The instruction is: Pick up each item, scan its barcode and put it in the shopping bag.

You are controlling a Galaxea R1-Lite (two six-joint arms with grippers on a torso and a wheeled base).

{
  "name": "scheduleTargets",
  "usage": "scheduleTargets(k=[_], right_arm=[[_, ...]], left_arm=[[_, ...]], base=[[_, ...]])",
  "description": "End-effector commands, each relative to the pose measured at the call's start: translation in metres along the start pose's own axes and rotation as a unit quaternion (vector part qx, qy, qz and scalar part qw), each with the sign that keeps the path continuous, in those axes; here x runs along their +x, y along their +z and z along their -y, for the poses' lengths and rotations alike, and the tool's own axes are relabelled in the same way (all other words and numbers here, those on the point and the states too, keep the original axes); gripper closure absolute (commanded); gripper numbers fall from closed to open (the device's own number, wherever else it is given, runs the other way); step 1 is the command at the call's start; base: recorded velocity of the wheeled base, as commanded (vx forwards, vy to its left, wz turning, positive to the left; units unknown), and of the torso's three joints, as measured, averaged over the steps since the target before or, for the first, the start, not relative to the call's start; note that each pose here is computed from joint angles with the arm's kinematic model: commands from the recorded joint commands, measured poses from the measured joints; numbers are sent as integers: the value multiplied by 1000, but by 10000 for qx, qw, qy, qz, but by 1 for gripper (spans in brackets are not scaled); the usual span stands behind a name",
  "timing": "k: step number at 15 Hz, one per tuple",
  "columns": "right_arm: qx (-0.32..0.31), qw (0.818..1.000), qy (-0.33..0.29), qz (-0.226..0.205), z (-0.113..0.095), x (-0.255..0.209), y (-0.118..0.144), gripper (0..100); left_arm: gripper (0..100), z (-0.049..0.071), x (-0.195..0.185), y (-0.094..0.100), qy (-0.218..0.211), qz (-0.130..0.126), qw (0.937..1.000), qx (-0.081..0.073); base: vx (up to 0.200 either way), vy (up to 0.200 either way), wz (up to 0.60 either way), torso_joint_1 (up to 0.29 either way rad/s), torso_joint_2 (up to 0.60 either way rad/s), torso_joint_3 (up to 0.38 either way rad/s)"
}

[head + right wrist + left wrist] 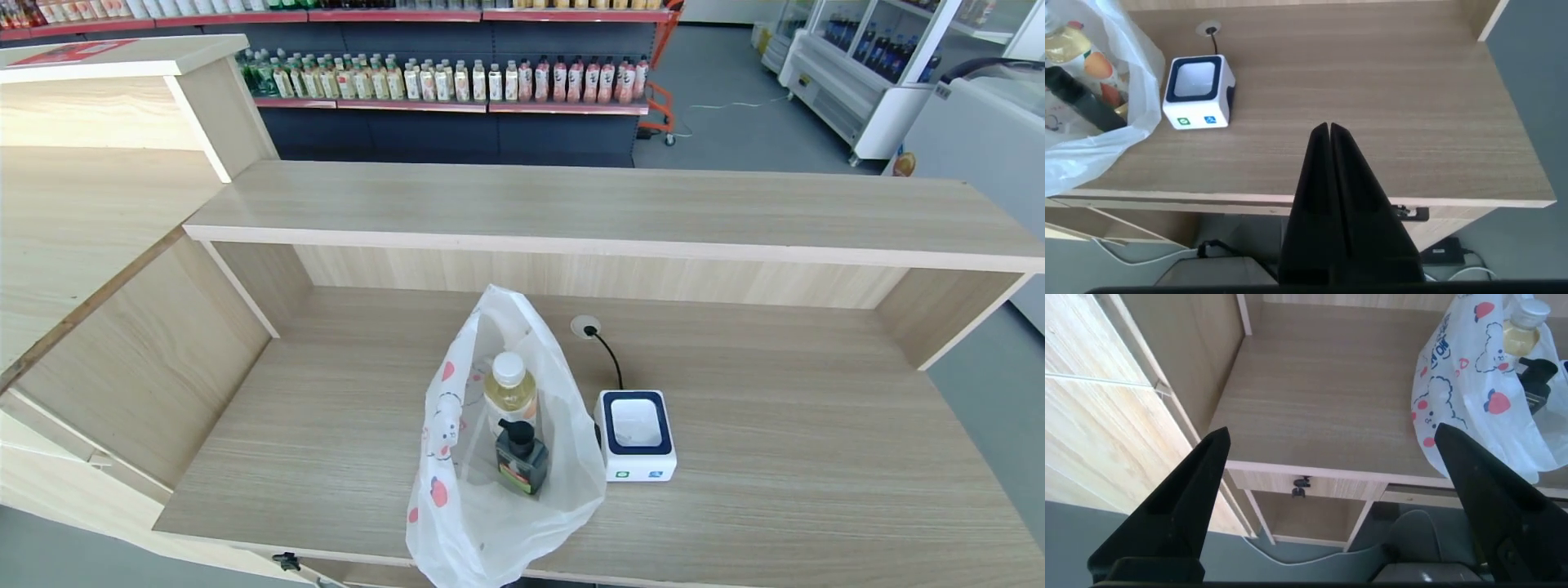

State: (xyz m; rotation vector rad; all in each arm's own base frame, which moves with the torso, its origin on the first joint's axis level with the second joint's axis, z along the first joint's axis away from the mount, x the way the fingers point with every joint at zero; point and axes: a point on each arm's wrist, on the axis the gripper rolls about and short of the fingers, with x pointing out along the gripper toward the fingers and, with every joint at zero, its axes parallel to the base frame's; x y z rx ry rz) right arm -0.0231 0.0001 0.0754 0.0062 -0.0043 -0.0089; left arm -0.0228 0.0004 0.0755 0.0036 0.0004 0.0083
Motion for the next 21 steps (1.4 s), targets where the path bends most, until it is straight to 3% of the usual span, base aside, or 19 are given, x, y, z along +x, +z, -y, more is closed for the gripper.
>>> scheduleTargets(k=[1, 4, 7, 21], right_arm=[[0, 10000, 6, -21, 0, 0, 0, 100], [0, 10000, 6, -21, 0, 0, 0, 100], [0, 10000, 6, -21, 0, 0, 0, 100], [0, 10000, 6, -21, 0, 0, 0, 100]], left_arm=[[0, 0, 0, 0, 5, 2, 10000, -3], [0, 0, 0, 0, 5, 2, 10000, -10], [0, 0, 0, 0, 5, 2, 10000, -3], [0, 0, 0, 0, 5, 2, 10000, -10]], base=[[0, 0, 0, 0, 0, 0], [0, 0, 0, 0, 0, 0], [200, 0, 0, 4, 2, 2], [0, 0, 0, 0, 0, 0]])
